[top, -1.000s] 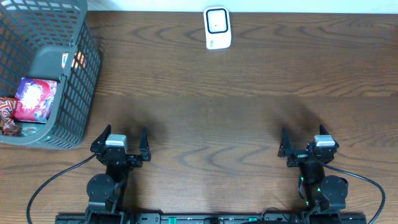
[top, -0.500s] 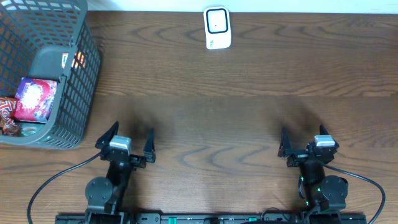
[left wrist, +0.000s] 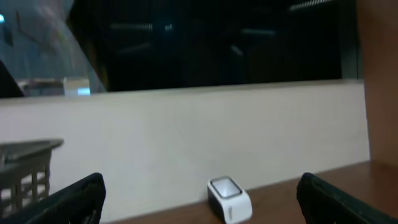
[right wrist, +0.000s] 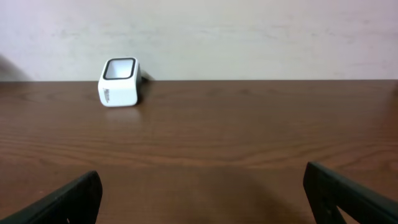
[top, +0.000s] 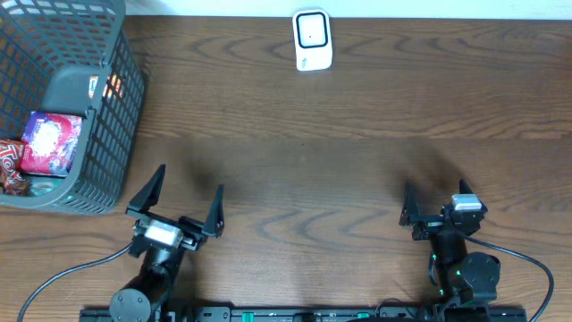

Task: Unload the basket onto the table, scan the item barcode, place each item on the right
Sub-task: 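Raise the left gripper and move it over the grey basket, then lower the left gripper into the basket and grasp the purple-pink box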

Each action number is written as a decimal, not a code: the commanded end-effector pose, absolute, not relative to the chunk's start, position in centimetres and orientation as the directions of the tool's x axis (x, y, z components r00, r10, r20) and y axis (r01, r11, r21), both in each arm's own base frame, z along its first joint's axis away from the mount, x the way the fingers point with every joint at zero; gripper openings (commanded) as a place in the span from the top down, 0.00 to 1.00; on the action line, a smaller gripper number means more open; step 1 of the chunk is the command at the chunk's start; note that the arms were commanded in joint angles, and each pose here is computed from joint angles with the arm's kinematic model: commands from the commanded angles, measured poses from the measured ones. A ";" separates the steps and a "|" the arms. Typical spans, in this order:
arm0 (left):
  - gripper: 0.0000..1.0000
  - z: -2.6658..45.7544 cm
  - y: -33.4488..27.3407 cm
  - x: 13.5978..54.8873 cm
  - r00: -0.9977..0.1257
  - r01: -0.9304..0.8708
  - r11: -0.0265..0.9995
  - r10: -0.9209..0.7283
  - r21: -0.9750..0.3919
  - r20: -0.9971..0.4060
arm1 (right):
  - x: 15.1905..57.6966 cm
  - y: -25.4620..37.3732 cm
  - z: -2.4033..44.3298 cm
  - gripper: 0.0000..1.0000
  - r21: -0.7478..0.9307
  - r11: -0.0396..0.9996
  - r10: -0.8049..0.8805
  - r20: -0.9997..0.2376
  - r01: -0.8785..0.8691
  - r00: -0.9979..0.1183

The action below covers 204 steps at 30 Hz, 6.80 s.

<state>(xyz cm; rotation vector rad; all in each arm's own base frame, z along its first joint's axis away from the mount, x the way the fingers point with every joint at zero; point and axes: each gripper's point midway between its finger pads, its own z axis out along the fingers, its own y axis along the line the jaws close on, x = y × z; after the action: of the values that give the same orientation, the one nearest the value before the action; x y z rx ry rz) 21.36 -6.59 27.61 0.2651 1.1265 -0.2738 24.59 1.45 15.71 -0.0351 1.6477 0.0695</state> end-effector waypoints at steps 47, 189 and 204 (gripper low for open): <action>0.02 35.3 -8.2 33.1 -0.183 0.383 0.923 0.058 -0.016 -0.981 | 24.6 1.3 15.6 0.01 0.038 0.998 0.034 -0.996 -0.055 -0.078; 0.16 8.2 24.6 37.9 -0.938 -0.071 0.956 0.034 0.285 -0.346 | 24.6 1.3 15.6 0.01 0.038 0.998 0.033 -0.996 -0.055 -0.078; 0.19 5.6 25.3 35.9 -0.961 -0.075 0.933 0.027 0.353 -0.276 | 24.6 1.3 15.6 0.01 0.038 0.998 0.033 -0.996 -0.055 -0.078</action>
<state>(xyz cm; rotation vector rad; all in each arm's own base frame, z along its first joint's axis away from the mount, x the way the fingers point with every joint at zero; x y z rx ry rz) 36.88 24.70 6.89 -0.0403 2.7686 0.4683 24.59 1.45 15.72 -0.0351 1.6473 0.0695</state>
